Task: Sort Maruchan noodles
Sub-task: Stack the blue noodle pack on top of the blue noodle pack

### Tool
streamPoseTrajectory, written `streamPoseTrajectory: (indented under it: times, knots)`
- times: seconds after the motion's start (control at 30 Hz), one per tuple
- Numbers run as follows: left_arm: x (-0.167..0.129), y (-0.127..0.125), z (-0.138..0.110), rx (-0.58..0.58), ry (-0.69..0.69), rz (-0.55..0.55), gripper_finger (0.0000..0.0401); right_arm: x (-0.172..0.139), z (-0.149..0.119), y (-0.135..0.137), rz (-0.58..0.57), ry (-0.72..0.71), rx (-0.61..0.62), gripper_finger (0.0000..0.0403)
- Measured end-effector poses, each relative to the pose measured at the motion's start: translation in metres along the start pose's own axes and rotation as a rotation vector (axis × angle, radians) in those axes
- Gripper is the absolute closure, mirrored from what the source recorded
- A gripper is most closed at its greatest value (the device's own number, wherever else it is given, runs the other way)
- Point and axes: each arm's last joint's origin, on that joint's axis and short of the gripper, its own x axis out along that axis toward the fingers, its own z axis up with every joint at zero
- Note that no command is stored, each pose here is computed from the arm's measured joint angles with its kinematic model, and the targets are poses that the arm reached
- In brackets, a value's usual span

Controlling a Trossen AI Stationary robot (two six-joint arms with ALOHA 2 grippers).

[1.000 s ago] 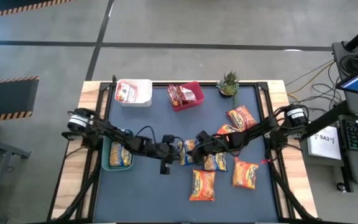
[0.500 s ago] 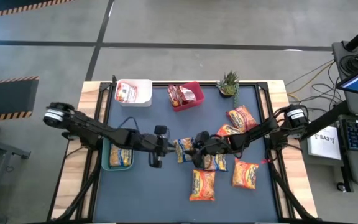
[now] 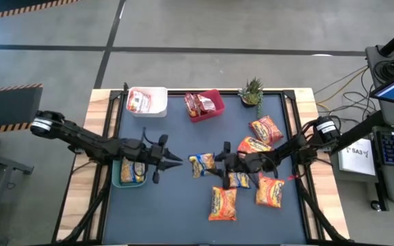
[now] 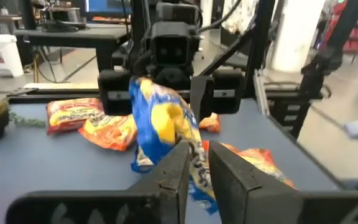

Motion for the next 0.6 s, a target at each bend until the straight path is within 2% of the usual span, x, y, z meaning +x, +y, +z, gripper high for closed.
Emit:
streamPoseTrajectory:
  times: [0.17,0.47,0.6]
  knots:
    - [0.005,0.002,-0.002,-0.066,-0.008,0.011,0.0307,0.007,0.010,0.003,-0.005,-0.042,-0.110,0.0243]
    - [0.023,0.003,-0.009,-0.082,0.028,0.031,0.0172,0.012,0.018,0.006,-0.008,-0.072,-0.213,0.0243]
    - [0.034,0.002,-0.011,-0.083,0.010,0.032,0.0141,0.014,0.020,0.006,-0.010,-0.078,-0.237,0.0242]
